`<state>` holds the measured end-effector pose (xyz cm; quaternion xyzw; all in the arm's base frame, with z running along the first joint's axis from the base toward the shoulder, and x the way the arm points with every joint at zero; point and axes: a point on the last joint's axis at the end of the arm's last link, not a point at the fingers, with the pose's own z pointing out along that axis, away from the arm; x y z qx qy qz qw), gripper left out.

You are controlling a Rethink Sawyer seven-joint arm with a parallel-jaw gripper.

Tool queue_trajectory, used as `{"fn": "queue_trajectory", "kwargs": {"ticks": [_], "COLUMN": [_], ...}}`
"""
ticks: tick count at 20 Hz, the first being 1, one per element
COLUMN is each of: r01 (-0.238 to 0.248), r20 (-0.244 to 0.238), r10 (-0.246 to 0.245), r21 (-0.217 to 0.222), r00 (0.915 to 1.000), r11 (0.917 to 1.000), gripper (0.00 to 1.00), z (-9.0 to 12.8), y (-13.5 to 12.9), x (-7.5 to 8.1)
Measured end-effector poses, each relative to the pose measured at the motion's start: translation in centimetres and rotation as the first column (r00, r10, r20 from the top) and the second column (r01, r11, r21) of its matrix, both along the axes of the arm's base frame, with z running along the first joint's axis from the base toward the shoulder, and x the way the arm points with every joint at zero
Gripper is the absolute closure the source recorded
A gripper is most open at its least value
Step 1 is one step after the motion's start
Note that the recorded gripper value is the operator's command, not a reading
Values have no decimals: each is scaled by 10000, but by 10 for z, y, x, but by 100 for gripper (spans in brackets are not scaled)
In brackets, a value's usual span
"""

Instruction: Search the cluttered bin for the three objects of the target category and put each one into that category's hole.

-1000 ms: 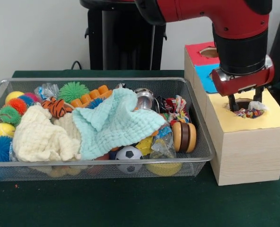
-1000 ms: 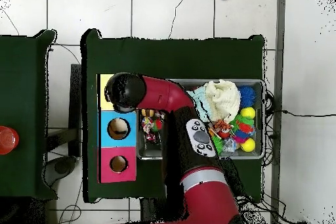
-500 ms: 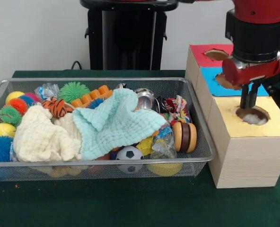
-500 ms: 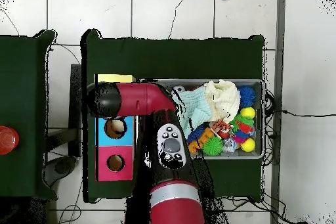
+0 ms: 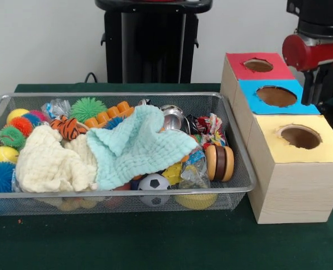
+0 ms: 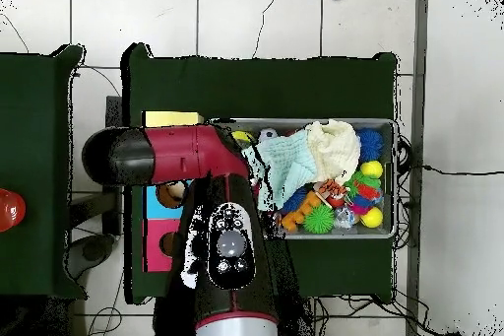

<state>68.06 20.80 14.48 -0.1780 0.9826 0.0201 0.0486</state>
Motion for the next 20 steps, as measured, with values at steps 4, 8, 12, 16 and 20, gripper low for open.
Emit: {"fn": "queue_trajectory", "kwargs": {"ticks": [4,8,12,16,20], "r01": [776,1645,2516,3047,2893], "r20": [369,431,362,58,-313], "r10": [-786,-1672,-2550,-3055,-2882], "r21": [269,595,792,575,388], "r00": [9962,9850,9663,9522,9570], "r11": [9966,9846,9646,9507,9564], "gripper": [100,100,100,100,100], "z": [25,30,23,-1,-22], "y": [-52,-114,-190,-249,-247], "x": [23,40,49,37,23]}}
